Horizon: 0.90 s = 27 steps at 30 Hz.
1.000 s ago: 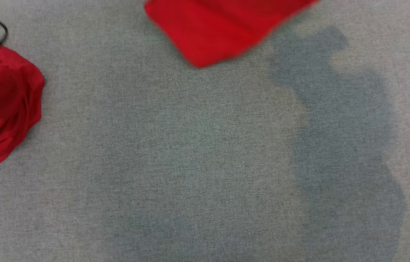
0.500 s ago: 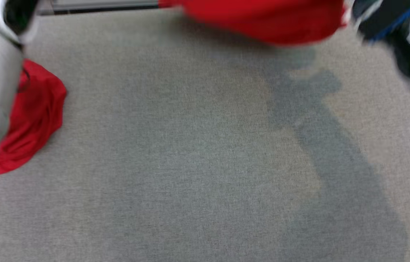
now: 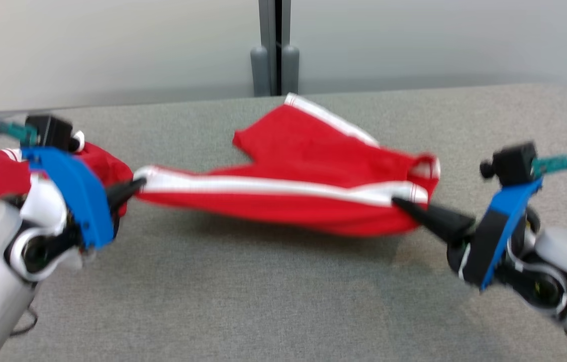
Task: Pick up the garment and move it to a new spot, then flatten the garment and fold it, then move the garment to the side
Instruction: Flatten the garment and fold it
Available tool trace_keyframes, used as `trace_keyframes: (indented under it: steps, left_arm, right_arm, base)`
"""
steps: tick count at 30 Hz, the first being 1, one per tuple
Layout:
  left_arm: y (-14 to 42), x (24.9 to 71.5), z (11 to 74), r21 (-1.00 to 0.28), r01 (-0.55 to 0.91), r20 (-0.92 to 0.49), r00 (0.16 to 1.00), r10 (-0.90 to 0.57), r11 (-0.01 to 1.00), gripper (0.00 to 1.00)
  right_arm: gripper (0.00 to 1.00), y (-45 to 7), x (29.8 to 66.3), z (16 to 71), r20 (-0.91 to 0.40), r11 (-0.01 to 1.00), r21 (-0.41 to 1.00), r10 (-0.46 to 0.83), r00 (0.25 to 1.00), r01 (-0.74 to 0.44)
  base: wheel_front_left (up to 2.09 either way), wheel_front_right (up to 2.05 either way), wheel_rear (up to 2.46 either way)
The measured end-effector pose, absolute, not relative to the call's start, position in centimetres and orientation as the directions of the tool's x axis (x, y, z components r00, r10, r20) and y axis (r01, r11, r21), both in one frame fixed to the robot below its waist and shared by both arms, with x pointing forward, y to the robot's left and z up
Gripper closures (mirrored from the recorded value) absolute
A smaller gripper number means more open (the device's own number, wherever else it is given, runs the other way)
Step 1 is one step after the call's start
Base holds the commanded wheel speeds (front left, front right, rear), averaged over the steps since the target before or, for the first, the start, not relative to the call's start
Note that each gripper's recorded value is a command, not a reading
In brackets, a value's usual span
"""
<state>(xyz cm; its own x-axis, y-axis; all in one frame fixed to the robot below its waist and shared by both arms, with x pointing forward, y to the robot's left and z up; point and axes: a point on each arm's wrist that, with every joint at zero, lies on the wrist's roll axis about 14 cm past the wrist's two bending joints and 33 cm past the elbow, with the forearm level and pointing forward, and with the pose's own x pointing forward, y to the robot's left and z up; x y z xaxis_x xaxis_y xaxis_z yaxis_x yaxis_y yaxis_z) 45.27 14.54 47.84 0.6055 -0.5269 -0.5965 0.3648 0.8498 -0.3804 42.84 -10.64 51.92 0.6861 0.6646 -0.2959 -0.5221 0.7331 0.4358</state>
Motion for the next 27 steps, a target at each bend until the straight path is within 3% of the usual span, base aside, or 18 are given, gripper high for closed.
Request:
trace_keyframes:
  steps: [8, 12, 21, 27]
  left_arm:
    - [14.4, 37.0, 45.9, -0.476, 0.352, -0.657, 0.467, -0.592, 0.806, 1.00]
    - [14.6, 33.7, 45.0, -0.495, 0.328, -0.695, 0.406, -0.593, 0.805, 1.00]
    - [13.0, 34.3, 46.9, -0.489, 0.379, -0.656, 0.434, -0.617, 0.786, 1.00]
    - [11.6, 39.2, 48.2, -0.451, 0.432, -0.596, 0.506, -0.624, 0.781, 1.00]
  right_arm:
    - [1.00, -12.2, 33.9, 46.6, -0.493, 0.728, 0.553, 0.678, 0.545, -0.405]
    - [1.00, -11.8, 30.6, 46.2, -0.493, 0.692, 0.622, 0.709, 0.505, -0.366]
    - [1.00, -12.9, 31.5, 48.3, -0.383, 0.682, 0.643, 0.680, 0.625, -0.348]
    - [1.00, -14.0, 33.6, 48.7, -0.310, 0.689, 0.659, 0.615, 0.725, -0.302]
  base:
    - [0.00, 0.00, 0.00]
    - [0.00, 0.00, 0.00]
    - [0.00, 0.00, 0.00]
    - [0.00, 0.00, 0.00]
